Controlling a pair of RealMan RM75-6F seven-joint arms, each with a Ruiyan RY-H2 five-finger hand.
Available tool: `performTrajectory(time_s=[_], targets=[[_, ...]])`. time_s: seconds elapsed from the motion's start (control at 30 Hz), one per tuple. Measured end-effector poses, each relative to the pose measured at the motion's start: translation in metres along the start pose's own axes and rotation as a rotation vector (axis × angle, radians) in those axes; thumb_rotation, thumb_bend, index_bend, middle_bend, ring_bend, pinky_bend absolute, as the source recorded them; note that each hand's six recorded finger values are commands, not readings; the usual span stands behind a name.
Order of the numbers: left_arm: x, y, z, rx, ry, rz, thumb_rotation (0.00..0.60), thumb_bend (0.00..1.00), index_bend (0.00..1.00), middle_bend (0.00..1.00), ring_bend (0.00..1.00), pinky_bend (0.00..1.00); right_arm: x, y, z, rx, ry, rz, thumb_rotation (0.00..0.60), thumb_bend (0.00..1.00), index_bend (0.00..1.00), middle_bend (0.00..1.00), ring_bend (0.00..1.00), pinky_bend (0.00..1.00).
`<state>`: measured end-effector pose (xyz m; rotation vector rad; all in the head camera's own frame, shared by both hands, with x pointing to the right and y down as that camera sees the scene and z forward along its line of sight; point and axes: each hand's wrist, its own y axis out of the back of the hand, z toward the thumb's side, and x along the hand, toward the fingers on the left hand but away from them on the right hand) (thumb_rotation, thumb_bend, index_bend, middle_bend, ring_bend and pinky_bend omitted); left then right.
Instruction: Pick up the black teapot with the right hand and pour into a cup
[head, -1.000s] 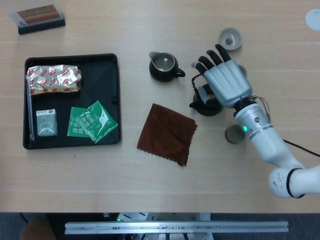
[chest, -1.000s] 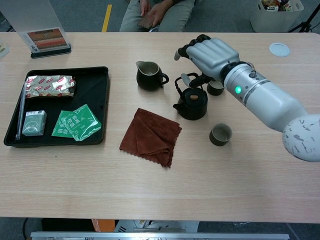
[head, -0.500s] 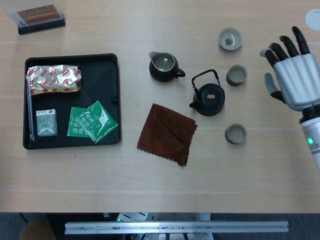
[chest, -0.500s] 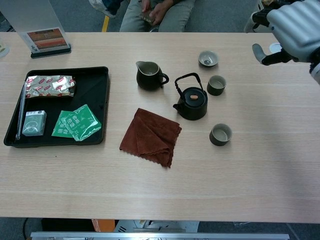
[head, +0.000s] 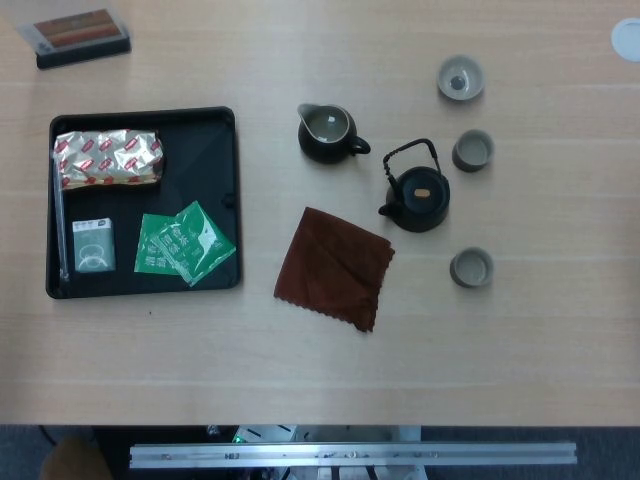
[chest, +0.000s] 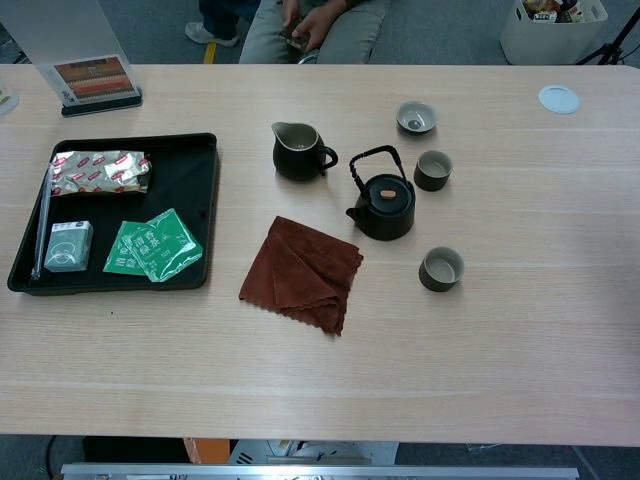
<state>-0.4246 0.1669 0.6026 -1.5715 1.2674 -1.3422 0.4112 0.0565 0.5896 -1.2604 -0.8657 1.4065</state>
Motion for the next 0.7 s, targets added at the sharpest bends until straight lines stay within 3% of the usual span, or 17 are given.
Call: performTrajectory(time_s=[0.27, 0.7], targets=[[-0.002, 0.000, 0.008, -0.007, -0.027, -0.002, 0.600, 0.22, 0.00, 0.00, 0.00, 0.00, 0.043, -0.003, -0.030, -0.016, -0.068, 0.002, 0.491, 0.47, 0.31, 0.33, 0.17, 0.04], [-0.004, -0.001, 0.011, -0.007, -0.030, -0.004, 0.600, 0.22, 0.00, 0.00, 0.00, 0.00, 0.059, -0.012, -0.042, -0.052, -0.096, 0.015, 0.490, 0.47, 0.31, 0.33, 0.17, 0.04]])
